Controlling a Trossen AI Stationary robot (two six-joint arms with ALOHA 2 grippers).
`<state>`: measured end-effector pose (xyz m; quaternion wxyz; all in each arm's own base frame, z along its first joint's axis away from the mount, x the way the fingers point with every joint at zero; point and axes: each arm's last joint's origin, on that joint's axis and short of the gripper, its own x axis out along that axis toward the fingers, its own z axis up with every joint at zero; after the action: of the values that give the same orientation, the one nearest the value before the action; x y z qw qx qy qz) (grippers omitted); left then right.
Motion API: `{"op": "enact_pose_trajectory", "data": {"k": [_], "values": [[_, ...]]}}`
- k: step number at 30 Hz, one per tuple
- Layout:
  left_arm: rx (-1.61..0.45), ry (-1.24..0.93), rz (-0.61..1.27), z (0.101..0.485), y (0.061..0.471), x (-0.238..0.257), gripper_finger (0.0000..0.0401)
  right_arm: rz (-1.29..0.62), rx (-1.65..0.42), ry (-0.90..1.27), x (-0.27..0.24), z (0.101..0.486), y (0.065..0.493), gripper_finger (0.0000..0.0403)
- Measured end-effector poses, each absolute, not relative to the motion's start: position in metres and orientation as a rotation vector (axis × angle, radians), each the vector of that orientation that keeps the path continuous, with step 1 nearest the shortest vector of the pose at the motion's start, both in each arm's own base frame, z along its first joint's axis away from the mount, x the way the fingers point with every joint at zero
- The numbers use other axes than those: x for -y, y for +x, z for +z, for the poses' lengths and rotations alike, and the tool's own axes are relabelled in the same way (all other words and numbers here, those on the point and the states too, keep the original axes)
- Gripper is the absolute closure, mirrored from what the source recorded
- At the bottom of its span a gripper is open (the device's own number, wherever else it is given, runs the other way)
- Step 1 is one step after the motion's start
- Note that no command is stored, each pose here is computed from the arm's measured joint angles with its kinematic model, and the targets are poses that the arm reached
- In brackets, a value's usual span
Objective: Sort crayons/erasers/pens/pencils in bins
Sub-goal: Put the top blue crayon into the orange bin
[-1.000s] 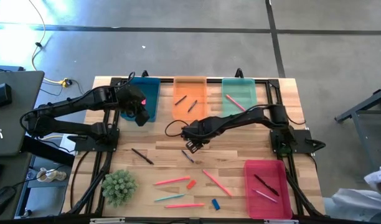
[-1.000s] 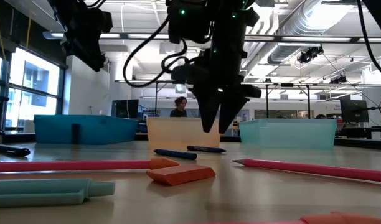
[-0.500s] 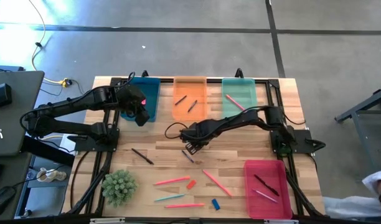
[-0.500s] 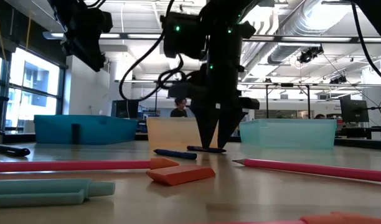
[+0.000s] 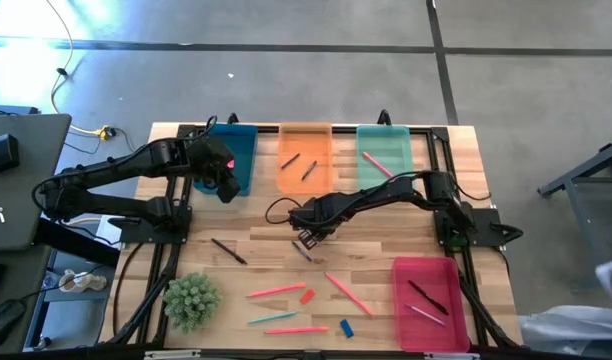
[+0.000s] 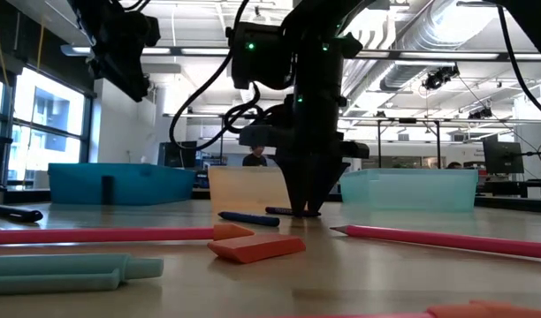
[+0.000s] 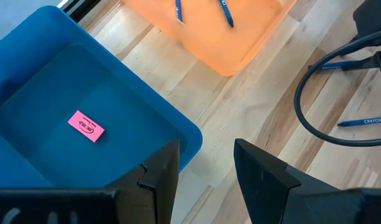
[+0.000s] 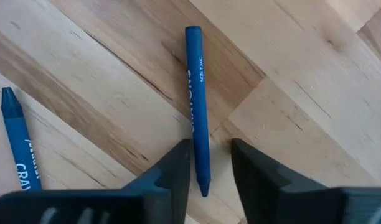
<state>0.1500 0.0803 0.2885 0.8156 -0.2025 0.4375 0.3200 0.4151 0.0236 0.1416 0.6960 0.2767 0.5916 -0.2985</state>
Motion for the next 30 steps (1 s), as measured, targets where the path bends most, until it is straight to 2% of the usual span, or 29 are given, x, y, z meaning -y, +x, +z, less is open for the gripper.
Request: {"op": "enact_pose_trajectory", "data": {"k": [13,30], "values": [[-0.933,-0.432,0.683,0.2885,0.1500,-0.0803,0.0260,-0.639,-1.332,0.577,-0.0237,0.1414,0.4149,0.0396],[-0.956,-0.403,0.623,0.2880,0.1500,-0.0791,0.0260,-0.600,-1.355,0.584,-0.0265,0.1424,0.4155,0.0399]]}}
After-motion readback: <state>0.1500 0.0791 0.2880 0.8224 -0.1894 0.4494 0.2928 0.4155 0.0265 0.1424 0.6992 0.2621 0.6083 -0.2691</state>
